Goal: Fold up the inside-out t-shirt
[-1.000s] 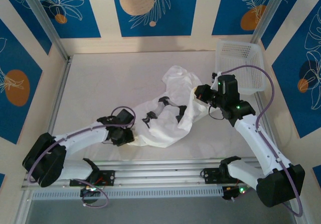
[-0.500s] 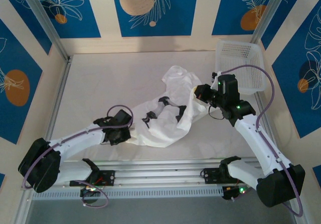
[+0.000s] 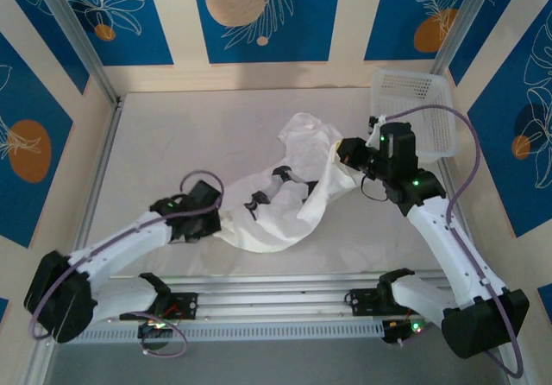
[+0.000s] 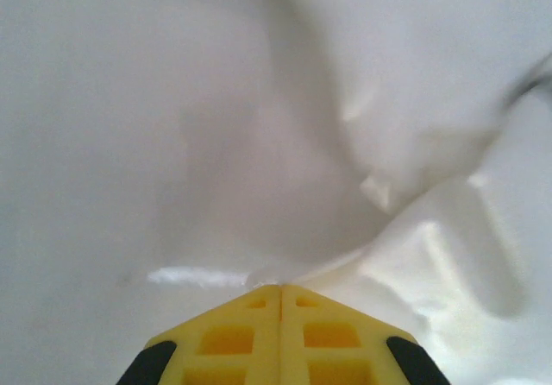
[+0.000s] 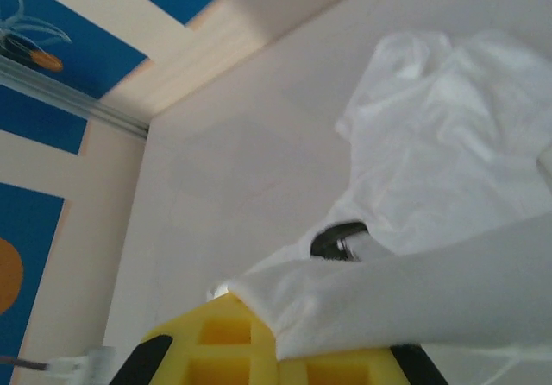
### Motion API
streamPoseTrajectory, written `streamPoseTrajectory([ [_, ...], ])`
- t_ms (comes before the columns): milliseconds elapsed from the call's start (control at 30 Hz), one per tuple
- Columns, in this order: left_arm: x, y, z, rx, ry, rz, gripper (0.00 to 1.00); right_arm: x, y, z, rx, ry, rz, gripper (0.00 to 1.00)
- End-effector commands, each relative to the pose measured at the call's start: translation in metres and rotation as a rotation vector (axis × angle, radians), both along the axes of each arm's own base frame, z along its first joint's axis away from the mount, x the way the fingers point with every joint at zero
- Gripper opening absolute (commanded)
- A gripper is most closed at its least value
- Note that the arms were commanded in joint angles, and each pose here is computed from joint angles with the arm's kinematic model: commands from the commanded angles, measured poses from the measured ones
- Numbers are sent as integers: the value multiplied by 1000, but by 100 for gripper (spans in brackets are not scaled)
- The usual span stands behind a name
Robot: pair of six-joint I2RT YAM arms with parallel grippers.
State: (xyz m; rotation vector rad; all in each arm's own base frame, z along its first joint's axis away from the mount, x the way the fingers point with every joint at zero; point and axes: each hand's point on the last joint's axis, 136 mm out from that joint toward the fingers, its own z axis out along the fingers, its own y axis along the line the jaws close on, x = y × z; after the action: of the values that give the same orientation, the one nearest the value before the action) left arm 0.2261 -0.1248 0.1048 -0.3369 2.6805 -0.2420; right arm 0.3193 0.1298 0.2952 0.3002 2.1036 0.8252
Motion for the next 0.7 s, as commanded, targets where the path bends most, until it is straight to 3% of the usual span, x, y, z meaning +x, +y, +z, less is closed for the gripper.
streamPoseTrajectory([
  [0, 48, 37, 142, 86, -380, 39, 0, 0, -23, 92, -20, -276, -92, 0],
  [100, 55, 60, 252, 104, -661, 102, 0, -17, -51, 151, -32, -451, -198, 0],
  [267, 34, 80, 358, 49, -962, 146, 0, -55, -80, 211, -79, -626, -301, 0],
  [467, 15, 84, 413, 22, -1076, 115, 0, -87, -95, 250, -91, -753, -353, 0],
  [667, 37, 80, 410, 97, -1042, 123, 0, -75, -96, 253, -127, -738, -368, 0],
])
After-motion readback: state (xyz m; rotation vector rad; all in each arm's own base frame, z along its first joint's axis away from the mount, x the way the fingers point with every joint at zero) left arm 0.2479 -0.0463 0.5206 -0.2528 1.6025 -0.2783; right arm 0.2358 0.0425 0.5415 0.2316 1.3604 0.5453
